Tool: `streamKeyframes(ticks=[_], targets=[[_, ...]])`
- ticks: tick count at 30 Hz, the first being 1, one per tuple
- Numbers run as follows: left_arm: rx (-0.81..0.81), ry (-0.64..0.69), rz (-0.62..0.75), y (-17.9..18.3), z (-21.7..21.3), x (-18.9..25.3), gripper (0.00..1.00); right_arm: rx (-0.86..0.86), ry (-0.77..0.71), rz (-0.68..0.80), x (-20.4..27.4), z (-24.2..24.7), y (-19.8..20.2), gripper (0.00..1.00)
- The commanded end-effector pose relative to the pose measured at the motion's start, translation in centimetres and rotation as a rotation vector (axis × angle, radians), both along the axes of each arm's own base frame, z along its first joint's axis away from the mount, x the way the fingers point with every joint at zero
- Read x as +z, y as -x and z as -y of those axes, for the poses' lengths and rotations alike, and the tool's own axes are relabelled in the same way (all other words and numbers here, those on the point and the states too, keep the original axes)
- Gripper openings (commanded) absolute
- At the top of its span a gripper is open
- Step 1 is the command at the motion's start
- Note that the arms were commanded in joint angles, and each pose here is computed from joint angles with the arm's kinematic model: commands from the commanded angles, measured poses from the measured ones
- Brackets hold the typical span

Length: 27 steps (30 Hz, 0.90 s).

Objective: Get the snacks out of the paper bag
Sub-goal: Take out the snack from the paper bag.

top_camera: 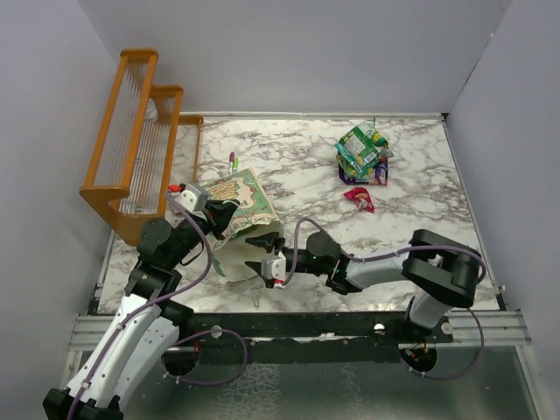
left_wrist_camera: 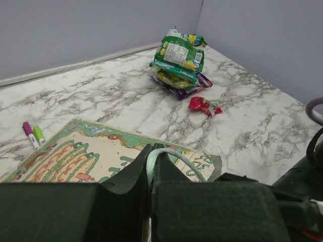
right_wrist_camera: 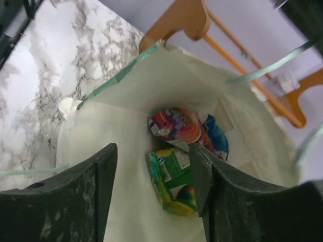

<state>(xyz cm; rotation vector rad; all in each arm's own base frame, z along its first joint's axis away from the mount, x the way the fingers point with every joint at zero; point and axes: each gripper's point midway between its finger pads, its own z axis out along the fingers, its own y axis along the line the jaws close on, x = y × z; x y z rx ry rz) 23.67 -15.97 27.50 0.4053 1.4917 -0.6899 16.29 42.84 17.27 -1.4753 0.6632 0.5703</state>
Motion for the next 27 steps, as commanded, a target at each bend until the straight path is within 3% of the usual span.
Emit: streamKeyframes(ticks=[1,5,8,19,27], targets=[[-0.040,0.009,0.038,0.3,0.5,1.2,0.00,-0.135,-0.096,0.005,-0.5,-1.8,-1.3,0.57],[-0.039,0.011,0.054,0.5,0.4,1.5,0.00,-0.221,-0.041,0.155,-2.9,-2.6,-3.5,0.58],[-0.041,0.014,0.065,0.7,0.4,1.7,0.00,-0.194,0.019,0.275,-3.6,-3.8,-4.0,0.58],[-0.092,0.028,0.061,1.4,1.0,1.9,0.00,-0.151,0.090,0.422,-5.2,-8.3,-6.8,0.64],[-0.119,0.034,0.066,1.8,1.4,2.0,0.00,-0.128,0.263,0.593,-7.8,-8.8,-9.4,0.66]])
